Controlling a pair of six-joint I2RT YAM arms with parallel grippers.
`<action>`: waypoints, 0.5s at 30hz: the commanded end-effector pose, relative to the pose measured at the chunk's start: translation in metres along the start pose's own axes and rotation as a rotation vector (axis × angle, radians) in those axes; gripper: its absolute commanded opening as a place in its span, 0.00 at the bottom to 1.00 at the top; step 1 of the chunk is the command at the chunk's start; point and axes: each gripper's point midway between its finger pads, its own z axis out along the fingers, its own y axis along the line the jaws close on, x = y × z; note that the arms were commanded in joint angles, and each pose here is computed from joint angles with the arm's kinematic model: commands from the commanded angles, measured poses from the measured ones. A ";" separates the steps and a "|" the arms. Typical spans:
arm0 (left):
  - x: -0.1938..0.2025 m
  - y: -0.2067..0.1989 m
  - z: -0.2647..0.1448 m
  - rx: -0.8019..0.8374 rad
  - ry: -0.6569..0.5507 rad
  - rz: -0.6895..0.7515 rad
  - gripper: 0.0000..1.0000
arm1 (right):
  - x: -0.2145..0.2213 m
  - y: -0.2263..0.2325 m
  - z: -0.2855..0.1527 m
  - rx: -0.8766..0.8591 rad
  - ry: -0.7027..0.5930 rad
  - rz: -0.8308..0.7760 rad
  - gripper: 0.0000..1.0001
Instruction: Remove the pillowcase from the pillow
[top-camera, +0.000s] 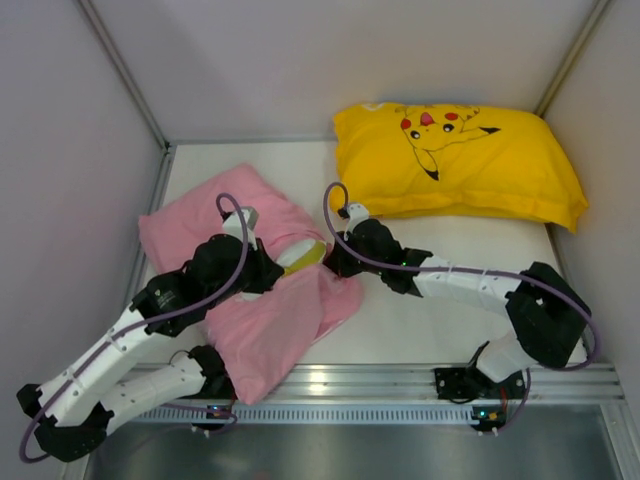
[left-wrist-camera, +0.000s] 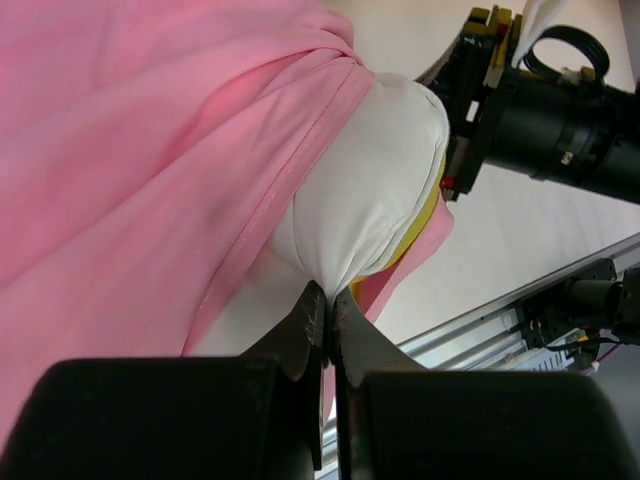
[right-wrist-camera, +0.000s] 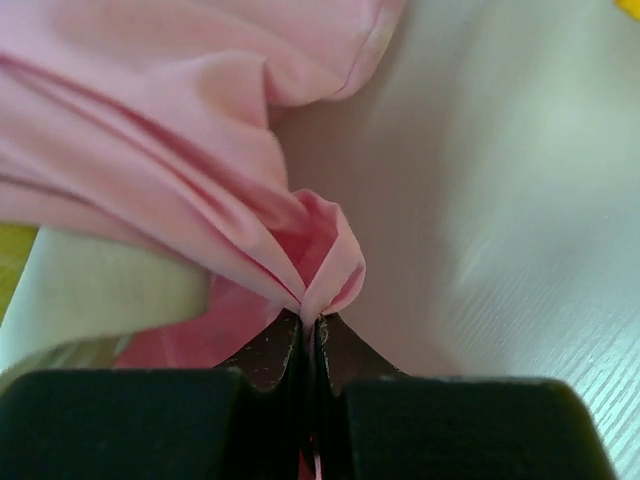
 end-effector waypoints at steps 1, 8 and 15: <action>-0.065 -0.025 -0.014 0.050 -0.228 -0.082 0.00 | 0.003 0.015 -0.010 -0.033 -0.037 -0.037 0.00; -0.073 -0.028 -0.009 0.045 -0.246 -0.088 0.00 | 0.025 0.006 -0.011 0.021 -0.008 -0.045 0.00; -0.112 -0.054 -0.028 0.113 -0.329 -0.096 0.00 | 0.061 -0.002 0.005 0.039 0.076 0.004 0.00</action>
